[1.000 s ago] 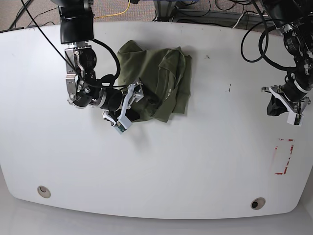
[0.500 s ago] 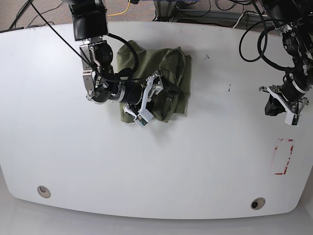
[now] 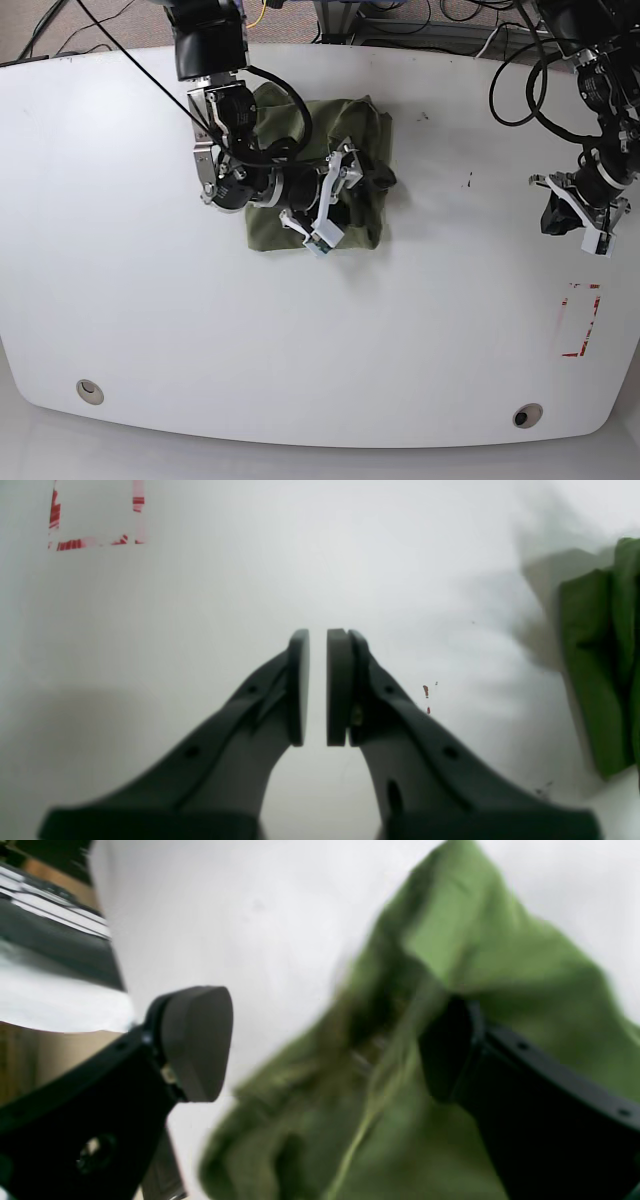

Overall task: Layout the t-shirt on the table in an organized manner, then fold the t-shirt properly
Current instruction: 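Press the folded flap down onto the bundle with the right gripper, then smooth the top of the folded bundle with the right gripper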

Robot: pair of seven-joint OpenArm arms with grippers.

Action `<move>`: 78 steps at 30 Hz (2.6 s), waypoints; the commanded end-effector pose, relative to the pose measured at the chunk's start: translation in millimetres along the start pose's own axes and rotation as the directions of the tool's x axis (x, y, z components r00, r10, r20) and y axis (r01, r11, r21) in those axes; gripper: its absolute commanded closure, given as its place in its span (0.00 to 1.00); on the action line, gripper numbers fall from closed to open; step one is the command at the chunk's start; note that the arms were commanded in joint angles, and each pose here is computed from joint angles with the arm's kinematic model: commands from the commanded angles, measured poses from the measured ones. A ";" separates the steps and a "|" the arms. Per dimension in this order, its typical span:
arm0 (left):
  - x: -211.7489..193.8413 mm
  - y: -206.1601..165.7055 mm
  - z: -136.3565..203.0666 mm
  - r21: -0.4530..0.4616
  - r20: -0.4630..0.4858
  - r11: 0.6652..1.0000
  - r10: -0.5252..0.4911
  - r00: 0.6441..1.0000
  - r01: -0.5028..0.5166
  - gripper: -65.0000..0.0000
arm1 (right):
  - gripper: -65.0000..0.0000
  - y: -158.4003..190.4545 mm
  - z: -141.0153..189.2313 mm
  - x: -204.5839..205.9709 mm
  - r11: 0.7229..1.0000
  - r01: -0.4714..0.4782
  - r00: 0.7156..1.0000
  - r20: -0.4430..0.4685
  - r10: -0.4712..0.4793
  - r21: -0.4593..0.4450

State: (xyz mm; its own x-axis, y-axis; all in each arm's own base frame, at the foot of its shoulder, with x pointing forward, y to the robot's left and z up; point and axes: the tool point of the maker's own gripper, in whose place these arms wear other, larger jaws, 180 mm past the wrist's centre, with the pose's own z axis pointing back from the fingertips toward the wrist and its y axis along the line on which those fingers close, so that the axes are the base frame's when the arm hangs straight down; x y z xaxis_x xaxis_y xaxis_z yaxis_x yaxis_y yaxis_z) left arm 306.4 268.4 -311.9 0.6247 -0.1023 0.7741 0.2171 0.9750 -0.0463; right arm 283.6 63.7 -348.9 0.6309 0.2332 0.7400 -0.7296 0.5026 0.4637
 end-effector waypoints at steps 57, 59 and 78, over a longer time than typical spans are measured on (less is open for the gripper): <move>34.0 -26.4 -1.4 -0.052 0.089 0.996 -0.070 0.994 0.075 0.91 | 0.18 84.3 -8.2 -33.9 0.949 -0.240 0.950 -0.149 0.273 0.206; 36.4 -26.1 -1.5 -0.051 0.094 0.996 -0.071 0.993 0.076 0.91 | 0.18 87.6 -9.6 -31.4 0.942 -0.258 0.945 -0.148 0.292 0.216; 36.7 -183.8 -28.4 -0.404 0.123 0.850 -0.317 0.940 0.340 0.88 | 0.20 -25.9 81.4 17.5 0.926 -0.350 0.935 -0.117 0.335 -0.140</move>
State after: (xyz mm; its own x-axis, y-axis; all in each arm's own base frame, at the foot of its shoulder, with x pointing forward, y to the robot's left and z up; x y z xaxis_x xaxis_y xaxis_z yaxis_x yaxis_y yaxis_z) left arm 303.0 89.6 -309.5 0.4835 -0.3755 0.7907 0.6730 0.7371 -0.0616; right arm 278.8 -13.8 -326.5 0.4207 0.5203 0.7432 -0.8525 0.5069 0.1277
